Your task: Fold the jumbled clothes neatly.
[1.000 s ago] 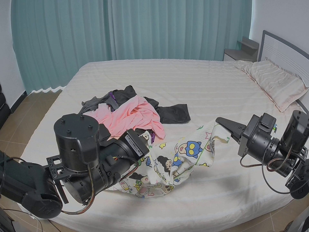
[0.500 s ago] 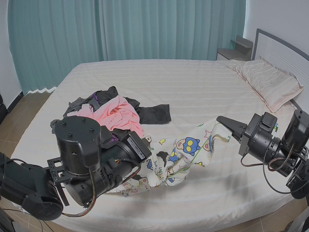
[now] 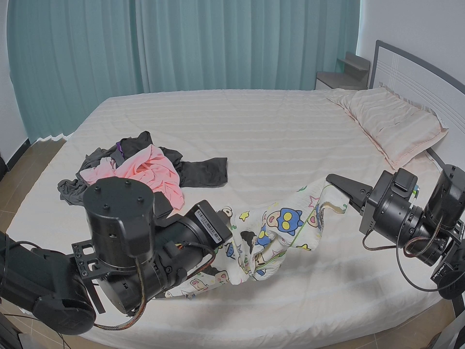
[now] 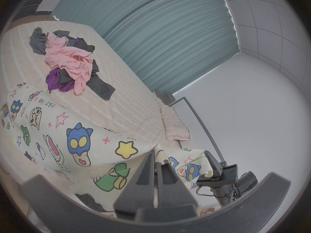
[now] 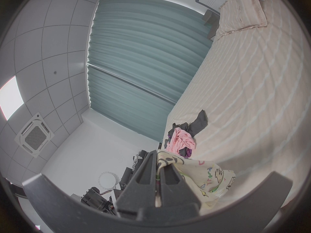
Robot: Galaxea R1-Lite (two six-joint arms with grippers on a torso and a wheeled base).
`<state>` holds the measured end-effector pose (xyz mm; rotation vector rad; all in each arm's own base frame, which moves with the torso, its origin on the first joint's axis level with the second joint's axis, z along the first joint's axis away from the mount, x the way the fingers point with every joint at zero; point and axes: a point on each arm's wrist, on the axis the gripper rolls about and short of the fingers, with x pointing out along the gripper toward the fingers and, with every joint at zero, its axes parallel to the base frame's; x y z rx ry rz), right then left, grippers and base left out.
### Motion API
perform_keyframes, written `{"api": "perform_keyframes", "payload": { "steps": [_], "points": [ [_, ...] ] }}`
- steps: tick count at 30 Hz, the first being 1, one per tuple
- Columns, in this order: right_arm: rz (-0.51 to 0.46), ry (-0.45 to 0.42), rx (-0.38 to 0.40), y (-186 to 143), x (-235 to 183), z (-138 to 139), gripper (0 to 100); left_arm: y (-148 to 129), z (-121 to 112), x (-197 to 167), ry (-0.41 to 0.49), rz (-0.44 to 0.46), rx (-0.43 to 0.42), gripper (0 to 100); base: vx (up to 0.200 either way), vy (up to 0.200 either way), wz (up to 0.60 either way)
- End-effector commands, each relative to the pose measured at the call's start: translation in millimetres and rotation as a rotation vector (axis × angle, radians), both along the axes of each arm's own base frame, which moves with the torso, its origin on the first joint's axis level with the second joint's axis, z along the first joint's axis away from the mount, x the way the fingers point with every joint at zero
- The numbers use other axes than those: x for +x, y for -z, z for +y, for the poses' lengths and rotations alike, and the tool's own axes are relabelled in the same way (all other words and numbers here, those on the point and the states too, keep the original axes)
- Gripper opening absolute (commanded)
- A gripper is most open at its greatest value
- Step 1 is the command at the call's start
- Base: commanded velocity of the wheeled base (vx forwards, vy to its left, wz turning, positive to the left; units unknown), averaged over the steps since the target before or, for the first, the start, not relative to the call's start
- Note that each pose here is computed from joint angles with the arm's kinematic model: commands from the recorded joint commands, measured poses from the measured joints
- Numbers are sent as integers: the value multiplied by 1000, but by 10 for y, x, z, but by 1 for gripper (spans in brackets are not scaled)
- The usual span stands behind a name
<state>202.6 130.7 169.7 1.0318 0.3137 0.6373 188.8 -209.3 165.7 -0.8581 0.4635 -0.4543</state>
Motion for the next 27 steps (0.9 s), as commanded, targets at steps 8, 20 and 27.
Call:
{"api": "perform_keyframes", "payload": {
  "steps": [8, 20, 27],
  "points": [
    [-5, 4, 1, -9, 0, -11, 0, -5, 2, -11, 3, 0, -3, 0, 0, -200, 0],
    [-6, 6, 2, -11, 1, -11, 0, -5, 2, -11, 3, 0, -3, 0, 0, -200, 0],
    [-9, 6, 4, -18, -4, -14, 0, -5, 2, -11, 3, 0, -3, 0, 0, -200, 0]
  ]
}}
